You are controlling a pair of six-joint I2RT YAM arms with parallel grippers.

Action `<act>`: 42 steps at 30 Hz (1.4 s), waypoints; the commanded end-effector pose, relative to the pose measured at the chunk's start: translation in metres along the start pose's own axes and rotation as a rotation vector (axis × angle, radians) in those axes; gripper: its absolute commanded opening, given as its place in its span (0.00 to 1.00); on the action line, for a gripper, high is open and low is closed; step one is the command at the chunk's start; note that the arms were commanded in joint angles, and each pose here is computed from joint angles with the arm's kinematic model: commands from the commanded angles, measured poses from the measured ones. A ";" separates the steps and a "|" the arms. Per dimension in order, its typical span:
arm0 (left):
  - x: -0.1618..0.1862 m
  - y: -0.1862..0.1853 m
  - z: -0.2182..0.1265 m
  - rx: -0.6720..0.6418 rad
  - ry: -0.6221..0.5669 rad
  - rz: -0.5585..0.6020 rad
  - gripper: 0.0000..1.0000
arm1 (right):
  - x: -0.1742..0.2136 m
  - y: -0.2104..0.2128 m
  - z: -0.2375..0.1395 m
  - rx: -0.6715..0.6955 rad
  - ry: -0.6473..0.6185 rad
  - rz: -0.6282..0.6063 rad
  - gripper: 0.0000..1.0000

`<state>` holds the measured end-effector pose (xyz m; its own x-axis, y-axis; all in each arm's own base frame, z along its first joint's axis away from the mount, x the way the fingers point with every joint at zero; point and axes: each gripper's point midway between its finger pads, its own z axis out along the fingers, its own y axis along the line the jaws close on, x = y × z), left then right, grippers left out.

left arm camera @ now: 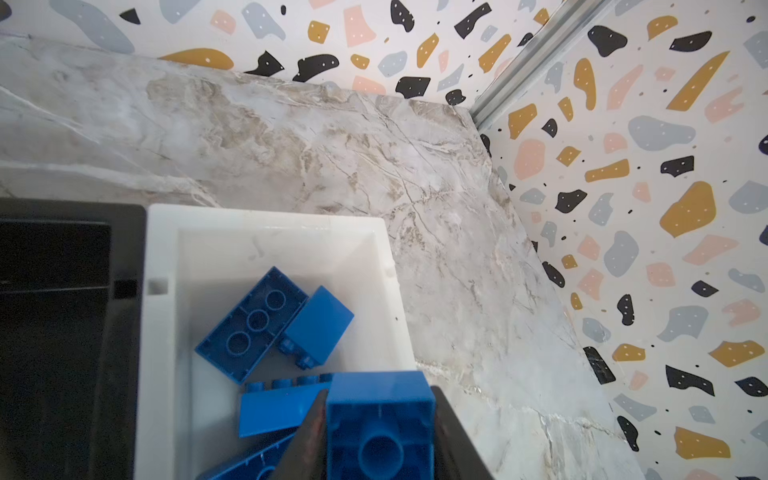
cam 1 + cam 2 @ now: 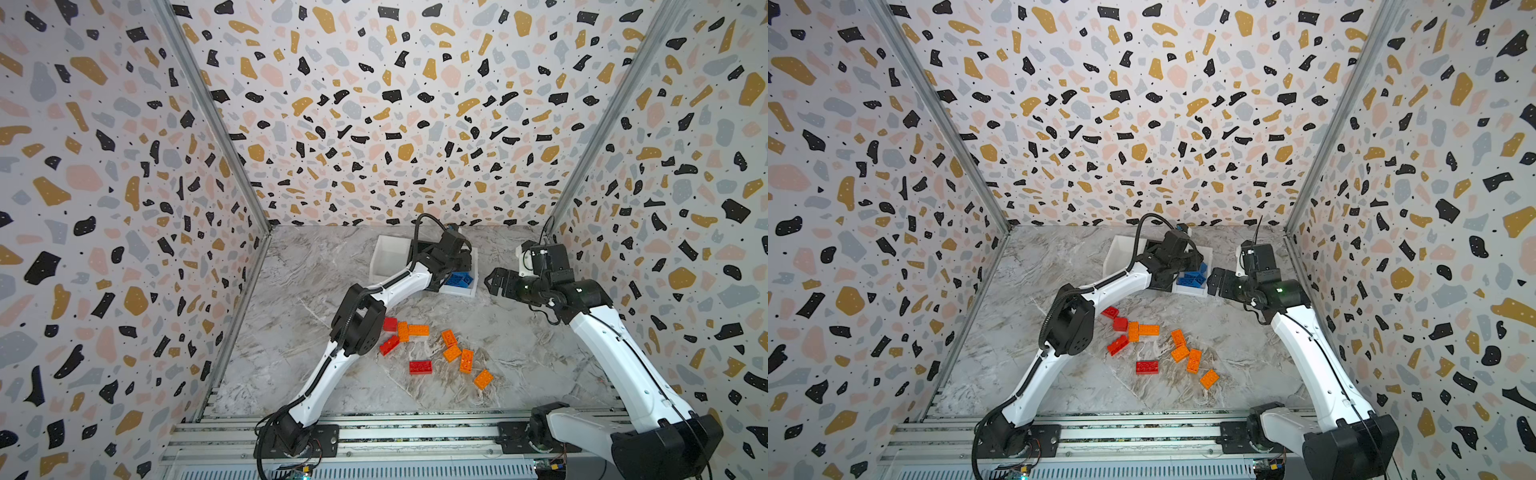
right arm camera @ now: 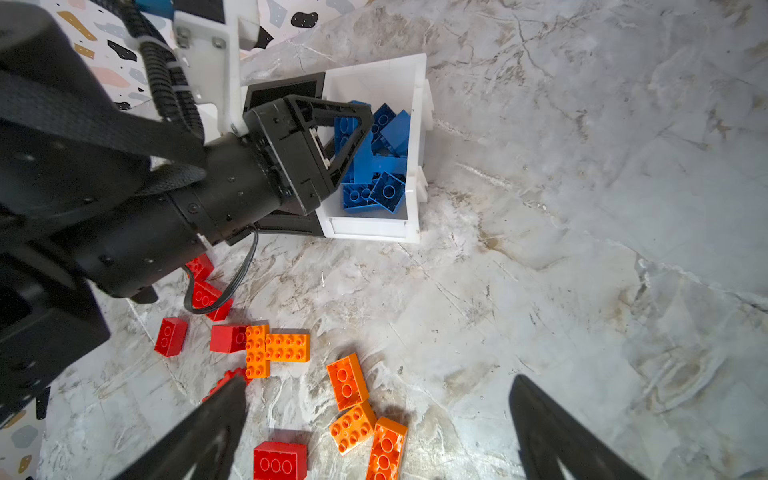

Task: Sort the legos into containers by color
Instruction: 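Carry the blue brick into the white bin and open the left gripper, then move the left gripper back to the red bricks and grasp a red 2x2 brick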

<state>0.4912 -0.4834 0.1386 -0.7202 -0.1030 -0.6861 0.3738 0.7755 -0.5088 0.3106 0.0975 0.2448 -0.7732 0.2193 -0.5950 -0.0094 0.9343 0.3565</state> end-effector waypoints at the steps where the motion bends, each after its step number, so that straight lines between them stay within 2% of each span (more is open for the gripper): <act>1: -0.032 -0.005 -0.002 0.062 -0.085 -0.035 0.50 | -0.009 0.002 -0.006 0.001 -0.018 0.012 0.99; 2: -0.034 -0.005 -0.002 0.073 -0.087 -0.041 0.59 | -0.010 0.002 -0.005 0.001 -0.015 0.013 0.99; 4: -0.042 -0.006 -0.004 0.094 -0.097 -0.059 0.68 | -0.010 0.002 -0.003 0.003 -0.013 0.013 0.99; 8: -0.060 -0.013 -0.017 0.126 -0.117 -0.076 0.80 | -0.012 0.003 0.002 -0.001 -0.015 0.010 0.99; 12: -0.070 -0.017 -0.040 0.101 -0.125 -0.045 0.81 | -0.018 0.007 0.010 -0.019 -0.015 -0.002 0.99; 16: -0.065 0.013 -0.074 -0.041 -0.106 -0.038 0.80 | -0.024 0.015 0.022 -0.050 -0.010 -0.016 0.99; 19: -0.050 0.065 -0.108 -0.224 -0.082 -0.092 0.80 | -0.029 0.021 0.032 -0.079 -0.007 -0.024 0.99; 22: -0.024 0.128 -0.151 -0.406 -0.056 -0.212 0.80 | -0.032 0.031 0.042 -0.101 0.000 -0.040 0.99; 26: 0.010 0.191 -0.207 -0.556 -0.088 -0.346 0.81 | -0.030 0.050 0.058 -0.126 0.034 -0.084 0.99; 28: 0.026 0.211 -0.225 -0.611 -0.099 -0.401 0.81 | -0.027 0.062 0.068 -0.145 0.056 -0.105 0.99; 33: 0.056 0.246 -0.235 -0.701 -0.044 -0.434 0.81 | -0.024 0.094 0.086 -0.195 0.096 -0.158 0.99; 37: 0.056 0.253 -0.226 -0.700 -0.037 -0.435 0.81 | -0.027 0.109 0.095 -0.217 0.108 -0.183 0.99; 42: 0.067 0.272 -0.216 -0.770 0.023 -0.408 0.80 | -0.031 0.110 0.096 -0.207 0.099 -0.181 0.99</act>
<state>0.4118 -0.1533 0.0711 -0.7274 -0.4690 -0.5009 -0.3949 0.8831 -0.2535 0.3906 0.2205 0.2107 -0.8365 0.0122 -0.5478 -0.2499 0.8812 0.4012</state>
